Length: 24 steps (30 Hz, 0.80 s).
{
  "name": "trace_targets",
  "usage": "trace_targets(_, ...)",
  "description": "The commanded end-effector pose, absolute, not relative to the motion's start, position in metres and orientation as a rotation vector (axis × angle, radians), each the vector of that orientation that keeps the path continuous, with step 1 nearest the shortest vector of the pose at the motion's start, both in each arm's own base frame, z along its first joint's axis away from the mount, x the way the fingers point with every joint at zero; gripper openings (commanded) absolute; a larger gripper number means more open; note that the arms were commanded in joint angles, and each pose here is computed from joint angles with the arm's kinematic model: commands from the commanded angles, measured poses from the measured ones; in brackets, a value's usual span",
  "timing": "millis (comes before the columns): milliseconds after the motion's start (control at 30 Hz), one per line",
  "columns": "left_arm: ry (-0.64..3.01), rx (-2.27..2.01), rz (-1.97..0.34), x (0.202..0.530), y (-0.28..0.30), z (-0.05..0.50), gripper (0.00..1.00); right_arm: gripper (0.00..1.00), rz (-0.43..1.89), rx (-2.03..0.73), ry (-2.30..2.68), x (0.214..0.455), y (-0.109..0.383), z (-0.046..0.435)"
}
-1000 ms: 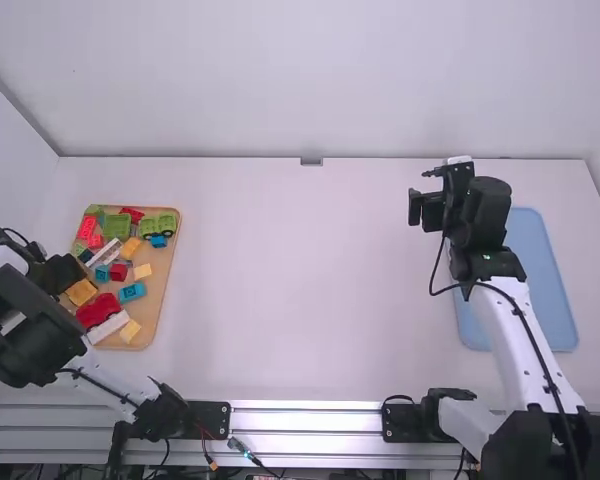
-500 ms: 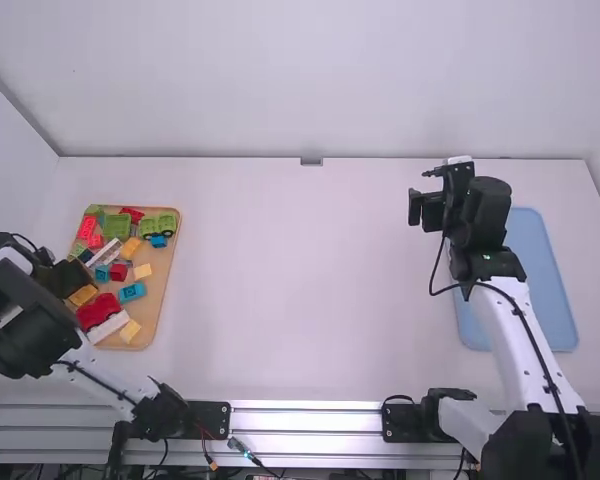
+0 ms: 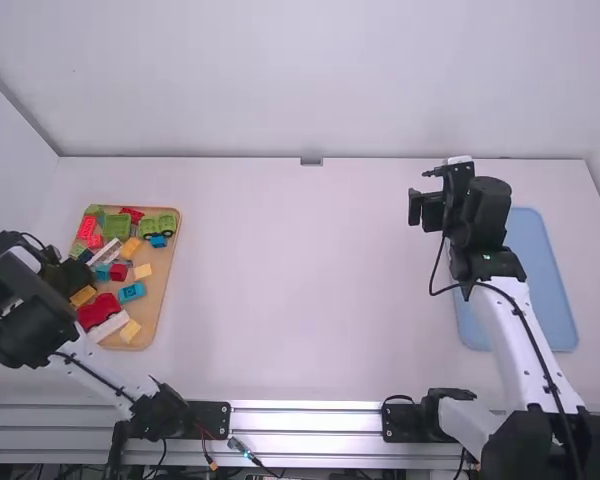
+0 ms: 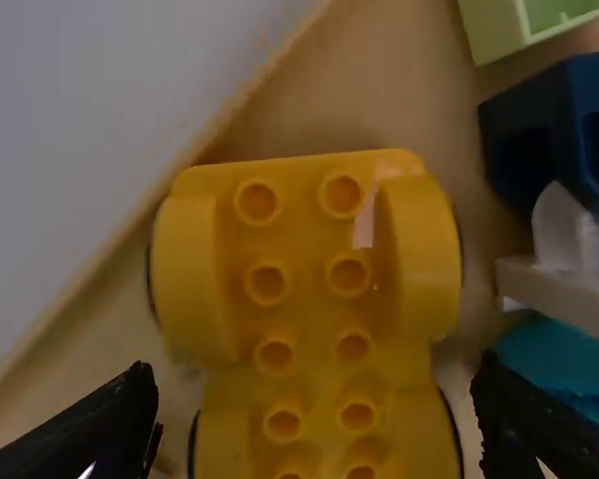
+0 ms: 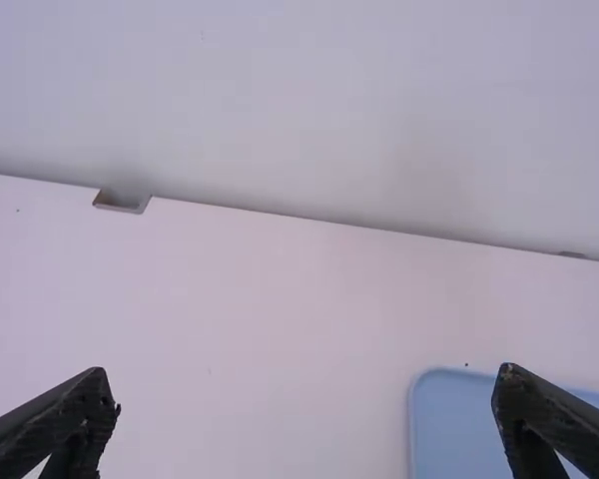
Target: Assemble lego blocks to make yellow taxi
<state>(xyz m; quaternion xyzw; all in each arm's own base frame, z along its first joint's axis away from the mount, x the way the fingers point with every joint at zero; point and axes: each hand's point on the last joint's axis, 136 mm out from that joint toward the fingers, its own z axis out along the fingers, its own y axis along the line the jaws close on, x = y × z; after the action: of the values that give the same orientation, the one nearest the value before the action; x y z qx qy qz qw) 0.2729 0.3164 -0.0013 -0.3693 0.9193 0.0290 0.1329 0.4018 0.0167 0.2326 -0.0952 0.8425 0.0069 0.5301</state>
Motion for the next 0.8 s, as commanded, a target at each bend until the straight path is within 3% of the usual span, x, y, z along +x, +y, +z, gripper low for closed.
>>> trace_targets(0,2.699,-1.046,0.051,0.278,0.305,-0.012,0.78,0.99,0.019,-0.223,1.977,0.407,0.017,0.250)
trace_targets(367,2.750,-1.201,0.145,0.256,0.307,-0.030,0.73,0.99,0.020,-0.223,1.979,0.407,0.017,0.250)
trace_targets(567,2.740,-1.216,0.122,0.258,0.306,-0.033,0.55,0.99,0.020,-0.223,1.979,0.407,0.017,0.249)
trace_targets(733,2.728,-1.268,0.123,0.257,0.306,-0.031,0.47,0.99,0.020,-0.223,1.979,0.407,0.017,0.249)
trace_targets(767,2.722,-1.282,0.116,0.258,0.306,-0.028,0.38,0.99,0.020,-0.223,1.979,0.407,0.017,0.250)
